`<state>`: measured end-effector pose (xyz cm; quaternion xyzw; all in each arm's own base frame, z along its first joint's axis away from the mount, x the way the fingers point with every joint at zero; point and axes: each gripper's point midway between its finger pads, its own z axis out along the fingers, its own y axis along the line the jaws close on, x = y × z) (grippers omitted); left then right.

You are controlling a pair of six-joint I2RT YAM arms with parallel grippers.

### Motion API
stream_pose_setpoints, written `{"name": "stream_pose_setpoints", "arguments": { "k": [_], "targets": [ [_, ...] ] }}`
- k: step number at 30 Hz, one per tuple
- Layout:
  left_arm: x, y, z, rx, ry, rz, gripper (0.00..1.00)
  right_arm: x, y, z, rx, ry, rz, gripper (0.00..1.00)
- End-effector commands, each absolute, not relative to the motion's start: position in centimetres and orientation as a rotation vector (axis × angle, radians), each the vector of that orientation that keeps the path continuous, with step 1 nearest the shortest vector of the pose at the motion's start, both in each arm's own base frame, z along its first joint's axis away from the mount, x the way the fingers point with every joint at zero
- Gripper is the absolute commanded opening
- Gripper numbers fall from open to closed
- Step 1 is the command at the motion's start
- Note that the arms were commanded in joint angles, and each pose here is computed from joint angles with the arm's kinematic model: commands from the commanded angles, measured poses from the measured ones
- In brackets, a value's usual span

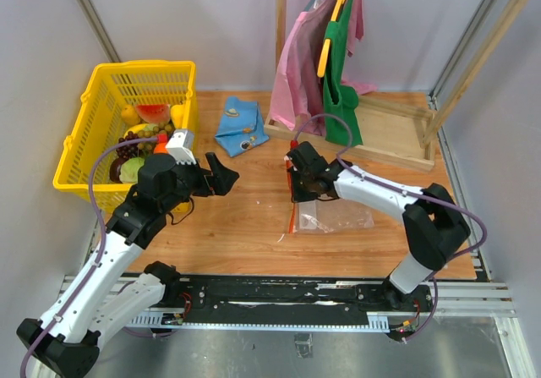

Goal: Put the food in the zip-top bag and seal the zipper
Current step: Pick up the zipper food storage bag at the center of the board, then open the zipper of the food storage bag at the center of the board.

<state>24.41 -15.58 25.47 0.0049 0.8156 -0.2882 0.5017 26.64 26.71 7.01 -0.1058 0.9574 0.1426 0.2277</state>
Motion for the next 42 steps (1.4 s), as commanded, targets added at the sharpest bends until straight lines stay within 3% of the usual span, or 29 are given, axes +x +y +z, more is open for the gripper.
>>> {"name": "stream_pose_setpoints", "arguments": {
  "k": [1, 20, 29, 39, 42],
  "targets": [
    [24.3, -16.5, 25.6, 0.017, 1.966, -0.751, 0.99, 26.6, 28.9, 10.7, -0.383, 2.499, 0.597, 0.03],
    [25.5, -19.0, 25.2, -0.137, 1.984, -0.944, 0.84, 22.4, 34.3, 21.2, -0.692, 1.970, 1.165, 0.05],
    [26.3, -19.7, 24.7, -0.192, 1.997, -0.978, 0.68, 20.9, 34.9, 21.9, -0.769, 1.918, 1.218, 0.06],
    [27.1, -19.1, 23.0, -0.290, 2.029, -0.935, 0.40, 20.1, 35.1, 21.8, -0.778, 1.903, 1.238, 0.04],
    [27.0, -18.6, 22.7, -0.318, 2.043, -0.904, 0.35, 20.2, 35.0, 21.6, -0.766, 1.911, 1.236, 0.03]
  ]
}}
